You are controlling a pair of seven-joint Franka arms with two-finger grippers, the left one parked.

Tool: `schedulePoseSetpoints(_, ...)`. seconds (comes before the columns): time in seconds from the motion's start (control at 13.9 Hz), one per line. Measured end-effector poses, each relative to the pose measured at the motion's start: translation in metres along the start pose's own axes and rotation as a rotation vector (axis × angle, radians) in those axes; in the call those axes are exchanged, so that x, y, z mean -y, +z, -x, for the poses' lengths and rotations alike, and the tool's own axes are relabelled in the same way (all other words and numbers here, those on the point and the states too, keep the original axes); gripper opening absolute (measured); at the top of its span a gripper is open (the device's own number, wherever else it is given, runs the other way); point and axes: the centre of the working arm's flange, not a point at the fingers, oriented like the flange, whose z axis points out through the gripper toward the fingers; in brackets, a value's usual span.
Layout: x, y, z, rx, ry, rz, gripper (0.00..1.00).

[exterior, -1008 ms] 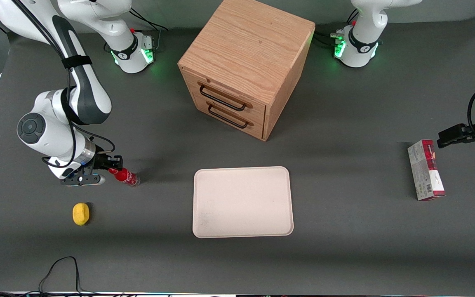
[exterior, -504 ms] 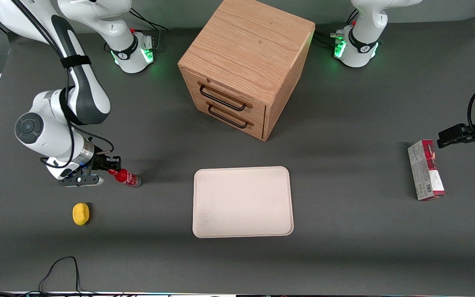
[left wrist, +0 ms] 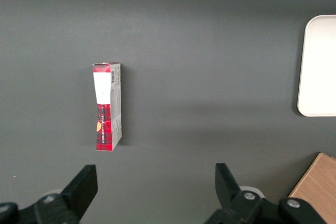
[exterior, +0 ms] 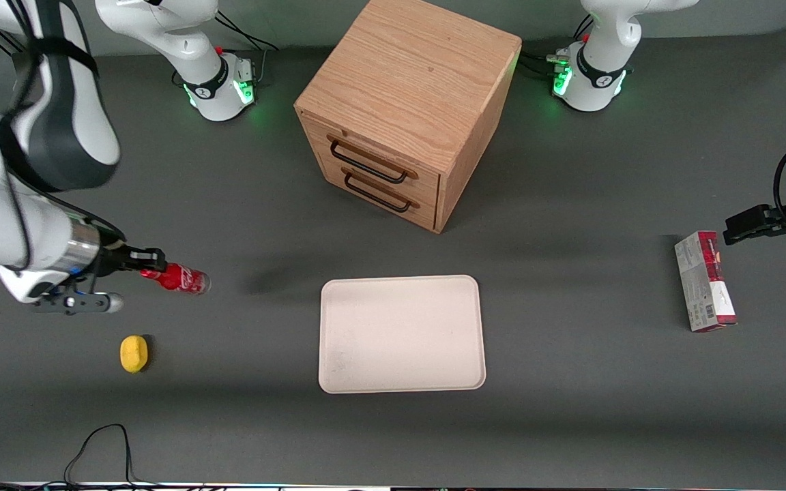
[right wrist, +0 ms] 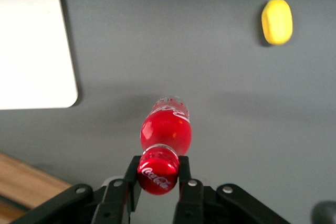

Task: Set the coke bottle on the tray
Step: 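Lift the bottle and carry it over the white tray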

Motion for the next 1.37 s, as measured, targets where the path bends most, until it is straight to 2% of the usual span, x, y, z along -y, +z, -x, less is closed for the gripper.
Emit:
schedulePoseSetpoints(0.14,0.009,-0.030,0.000,0.030,0.019,0.000,0.31)
schedulePoseSetpoints(0.29,0.017,-0.038,-0.008,0.032,0.031,-0.002,0.31)
schedulePoseSetpoints(0.5,0.042,-0.017,-0.024,0.048,0.075,-0.002,0.31)
schedulePoseSetpoints(0.58,0.061,-0.006,-0.031,0.043,0.102,-0.002,0.31)
schedulePoseSetpoints(0.72,0.113,0.017,-0.046,-0.006,0.172,-0.022,0.31)
schedulePoseSetpoints(0.86,0.172,0.047,-0.059,-0.074,0.240,-0.077,0.31)
schedulePoseSetpoints(0.94,0.196,0.063,-0.062,-0.093,0.268,-0.105,0.31)
schedulePoseSetpoints(1.15,0.245,0.111,-0.069,-0.115,0.299,-0.138,0.31)
schedulePoseSetpoints(1.37,0.258,0.142,-0.080,-0.151,0.308,-0.148,0.31)
